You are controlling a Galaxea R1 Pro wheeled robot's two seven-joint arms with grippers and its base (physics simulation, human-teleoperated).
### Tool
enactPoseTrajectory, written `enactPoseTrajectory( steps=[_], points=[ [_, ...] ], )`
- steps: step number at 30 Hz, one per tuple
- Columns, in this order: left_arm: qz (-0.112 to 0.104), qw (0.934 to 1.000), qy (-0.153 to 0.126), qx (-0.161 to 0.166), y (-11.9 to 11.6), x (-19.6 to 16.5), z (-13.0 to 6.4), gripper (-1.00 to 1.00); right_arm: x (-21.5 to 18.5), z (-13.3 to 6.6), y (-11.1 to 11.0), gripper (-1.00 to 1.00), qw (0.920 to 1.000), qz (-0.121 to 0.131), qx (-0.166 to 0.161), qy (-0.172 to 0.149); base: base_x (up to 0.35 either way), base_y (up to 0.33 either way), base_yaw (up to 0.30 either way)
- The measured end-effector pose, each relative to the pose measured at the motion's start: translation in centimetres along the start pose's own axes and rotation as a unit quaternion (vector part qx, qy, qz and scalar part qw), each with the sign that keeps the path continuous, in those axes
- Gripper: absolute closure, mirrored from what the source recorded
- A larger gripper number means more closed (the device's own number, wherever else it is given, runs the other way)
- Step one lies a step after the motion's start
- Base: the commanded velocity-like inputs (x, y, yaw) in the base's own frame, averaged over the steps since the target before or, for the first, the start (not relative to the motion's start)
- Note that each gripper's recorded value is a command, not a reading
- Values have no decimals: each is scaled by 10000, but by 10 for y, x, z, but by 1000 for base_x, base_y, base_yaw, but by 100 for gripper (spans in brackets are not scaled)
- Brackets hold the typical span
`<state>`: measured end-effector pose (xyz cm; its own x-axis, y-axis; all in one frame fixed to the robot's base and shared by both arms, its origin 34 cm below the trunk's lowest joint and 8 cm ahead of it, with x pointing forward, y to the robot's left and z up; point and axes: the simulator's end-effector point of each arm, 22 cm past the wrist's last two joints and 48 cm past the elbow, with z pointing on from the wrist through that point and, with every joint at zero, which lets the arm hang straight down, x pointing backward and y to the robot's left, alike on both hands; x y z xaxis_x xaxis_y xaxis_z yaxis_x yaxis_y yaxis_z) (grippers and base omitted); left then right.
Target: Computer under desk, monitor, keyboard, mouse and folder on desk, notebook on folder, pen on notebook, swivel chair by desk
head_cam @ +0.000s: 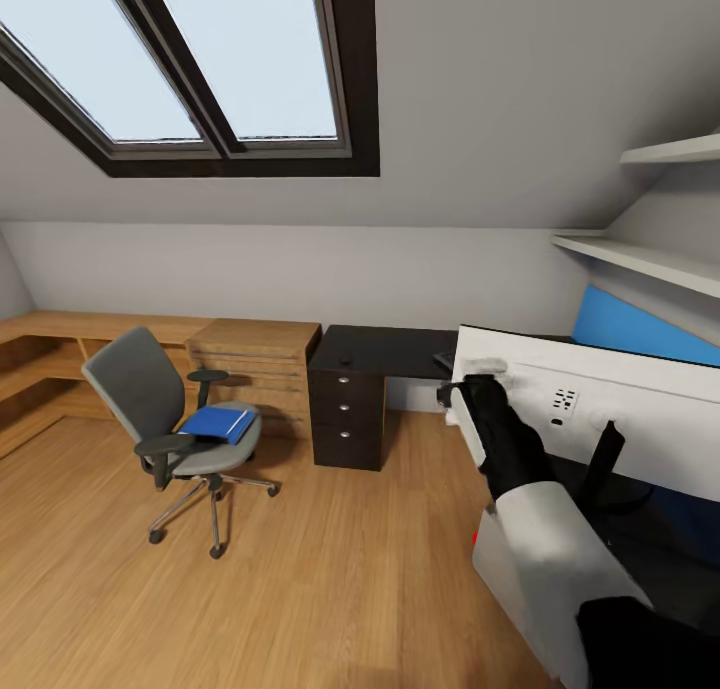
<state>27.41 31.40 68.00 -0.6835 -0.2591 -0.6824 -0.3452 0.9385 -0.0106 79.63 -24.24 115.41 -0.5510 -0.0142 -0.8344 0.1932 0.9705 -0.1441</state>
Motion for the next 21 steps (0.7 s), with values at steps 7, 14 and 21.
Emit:
enactPoseTrajectory(
  steps=[7, 14, 21],
  points=[
    [2, 10000, -13, 2, 0, -1, 0, -100, -54, 7, 2, -100, 9997, -186, 59, 118, 0, 0, 0],
    [3, 10000, -14, 14, -1, -1, 0, -100, -140, -15, -7, -100, 9996, -231, 128, -83, 0, 0, 0],
    [7, 10000, -12, 24, -2, -1, 0, -100, -190, -37, -12, -100, 9991, -182, 147, -366, 0, 0, 0]
  ],
)
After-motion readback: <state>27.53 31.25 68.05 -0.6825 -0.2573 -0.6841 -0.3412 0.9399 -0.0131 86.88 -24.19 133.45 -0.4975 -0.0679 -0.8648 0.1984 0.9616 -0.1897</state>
